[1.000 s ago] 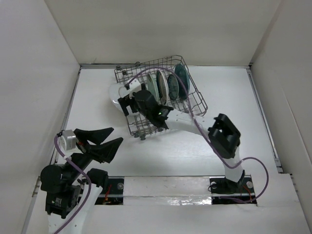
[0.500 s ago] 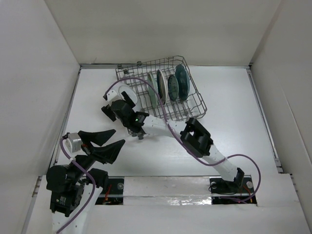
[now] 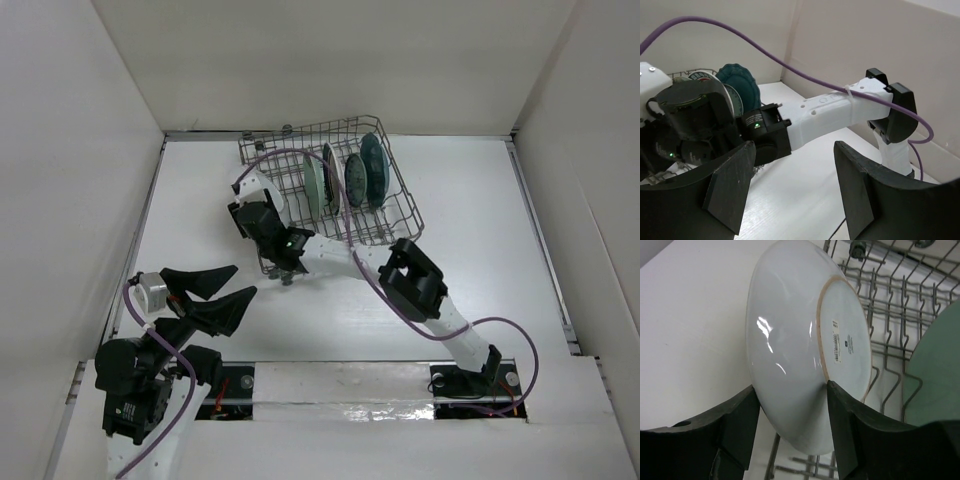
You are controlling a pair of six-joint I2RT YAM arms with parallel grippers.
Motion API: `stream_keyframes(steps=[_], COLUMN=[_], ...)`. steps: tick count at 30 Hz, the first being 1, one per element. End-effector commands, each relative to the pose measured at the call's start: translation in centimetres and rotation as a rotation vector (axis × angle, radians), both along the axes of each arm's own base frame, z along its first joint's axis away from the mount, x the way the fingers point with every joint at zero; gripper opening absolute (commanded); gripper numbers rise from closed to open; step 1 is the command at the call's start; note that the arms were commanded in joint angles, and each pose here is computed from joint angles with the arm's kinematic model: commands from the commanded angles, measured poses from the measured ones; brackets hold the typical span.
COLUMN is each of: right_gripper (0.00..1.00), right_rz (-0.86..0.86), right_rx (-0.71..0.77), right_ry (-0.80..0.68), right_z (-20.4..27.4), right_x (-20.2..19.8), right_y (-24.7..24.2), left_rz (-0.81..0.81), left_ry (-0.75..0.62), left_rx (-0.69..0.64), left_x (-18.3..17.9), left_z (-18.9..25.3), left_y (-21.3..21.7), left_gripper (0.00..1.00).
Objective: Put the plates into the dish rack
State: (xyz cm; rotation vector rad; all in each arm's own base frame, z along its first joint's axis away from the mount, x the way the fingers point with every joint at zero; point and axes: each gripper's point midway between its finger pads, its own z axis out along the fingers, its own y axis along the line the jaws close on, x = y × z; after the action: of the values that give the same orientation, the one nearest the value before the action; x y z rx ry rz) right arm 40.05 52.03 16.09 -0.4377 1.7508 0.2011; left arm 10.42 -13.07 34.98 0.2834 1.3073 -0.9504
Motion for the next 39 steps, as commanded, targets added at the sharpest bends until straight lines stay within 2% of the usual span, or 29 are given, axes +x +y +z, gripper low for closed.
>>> stream_keyframes(steps=[1, 2, 4, 6, 11, 19, 22, 29, 39], right_gripper=[0.52, 0.49, 0.45, 0.43, 0.37, 0.28, 0.28, 0.38, 0.43], right_rz=[-0.096, -0.100, -0.106, -0.102, -0.121, -0.118, -0.109, -0.093, -0.076], right_rx=[0.227, 0.232, 0.311, 0.343, 0.455, 0.608, 0.629, 0.603, 0.541], right_ry=[0.001, 0.025, 0.039, 0.064, 0.082, 0.204, 0.218, 0.241, 0.239], right_z=[5.5, 4.6, 6.0, 5.3, 7.3, 6.1, 6.1, 4.3, 3.3], right_x=[1.9, 2.1, 1.9, 1.5, 1.4, 1.9, 1.5, 0.8, 0.2], right_y=[-3.1, -3.8, -4.6, -5.4, -8.0, -10.0, -10.0, -8.8, -6.7], left_rz=[-0.016, -0.016, -0.016, -0.016, -0.016, -0.017, -0.017, -0.017, -0.017], left_ry=[-0.034, -0.028, -0.022, -0.008, -0.001, 0.024, 0.032, 0.038, 0.047], left_rx=[-0.004, -0.002, 0.001, 0.005, 0.005, 0.010, 0.013, 0.015, 0.016], left_x=[-0.1, 0.0, 0.1, 0.3, 0.6, 1.1, 1.4, 1.5, 1.5], left_z=[0.7, 0.6, 0.6, 0.3, 0.3, 0.0, -0.2, -0.2, -0.4], left_y=[-0.2, -0.2, -0.3, -0.3, -0.4, -0.6, -0.6, -0.7, -0.7], left_gripper=[0.61, 0.60, 0.60, 0.61, 0.60, 0.60, 0.60, 0.60, 0.60])
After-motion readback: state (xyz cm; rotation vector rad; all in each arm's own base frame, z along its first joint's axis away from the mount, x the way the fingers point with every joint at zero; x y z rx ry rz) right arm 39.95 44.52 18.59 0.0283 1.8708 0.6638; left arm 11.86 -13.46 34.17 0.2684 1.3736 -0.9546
